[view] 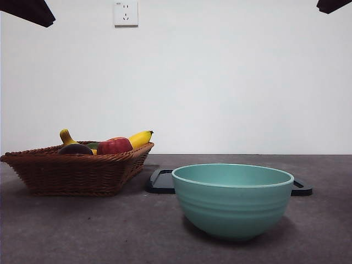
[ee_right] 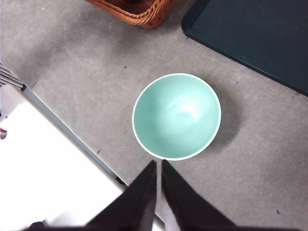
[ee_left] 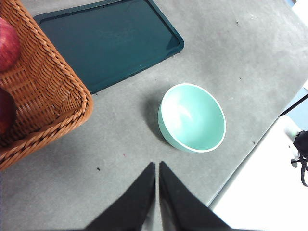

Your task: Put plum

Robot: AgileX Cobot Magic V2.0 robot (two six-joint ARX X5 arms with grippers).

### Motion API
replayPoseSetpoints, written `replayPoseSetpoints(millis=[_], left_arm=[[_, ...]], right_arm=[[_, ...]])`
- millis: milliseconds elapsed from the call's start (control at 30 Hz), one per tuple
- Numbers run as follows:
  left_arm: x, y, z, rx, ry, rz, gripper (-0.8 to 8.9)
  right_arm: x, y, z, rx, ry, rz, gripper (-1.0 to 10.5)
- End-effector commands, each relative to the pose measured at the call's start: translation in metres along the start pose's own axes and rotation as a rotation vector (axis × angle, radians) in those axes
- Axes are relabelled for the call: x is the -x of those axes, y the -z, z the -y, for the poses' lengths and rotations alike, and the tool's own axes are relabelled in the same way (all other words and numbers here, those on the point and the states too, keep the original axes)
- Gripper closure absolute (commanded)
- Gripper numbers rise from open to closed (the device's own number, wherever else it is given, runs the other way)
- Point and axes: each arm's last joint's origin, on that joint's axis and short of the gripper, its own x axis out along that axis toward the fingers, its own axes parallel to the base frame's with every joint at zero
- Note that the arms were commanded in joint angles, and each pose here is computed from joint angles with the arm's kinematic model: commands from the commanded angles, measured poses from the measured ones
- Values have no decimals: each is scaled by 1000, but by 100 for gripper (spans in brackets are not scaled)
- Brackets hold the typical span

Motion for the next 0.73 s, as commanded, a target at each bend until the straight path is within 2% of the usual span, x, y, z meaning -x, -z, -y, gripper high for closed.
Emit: replayPoseSetpoints(millis=[33, 300, 367, 600, 733], left_arm=[[2, -5, 2, -28, 8, 20, 804], [2, -5, 2, -30, 7, 21, 804], [6, -7, 2, -54, -21, 59, 804], [42, -25, -2, -155, -344, 417, 804], [64, -18, -4, -198, -516, 607, 804]], right_arm=[[2, -4, -2, 18, -7, 16, 941], [2, -4, -2, 18, -7, 16, 941], [2, -4, -2, 18, -7, 16, 941], [2, -4, -2, 18, -7, 16, 941], [2, -4, -2, 18, -7, 16, 942]])
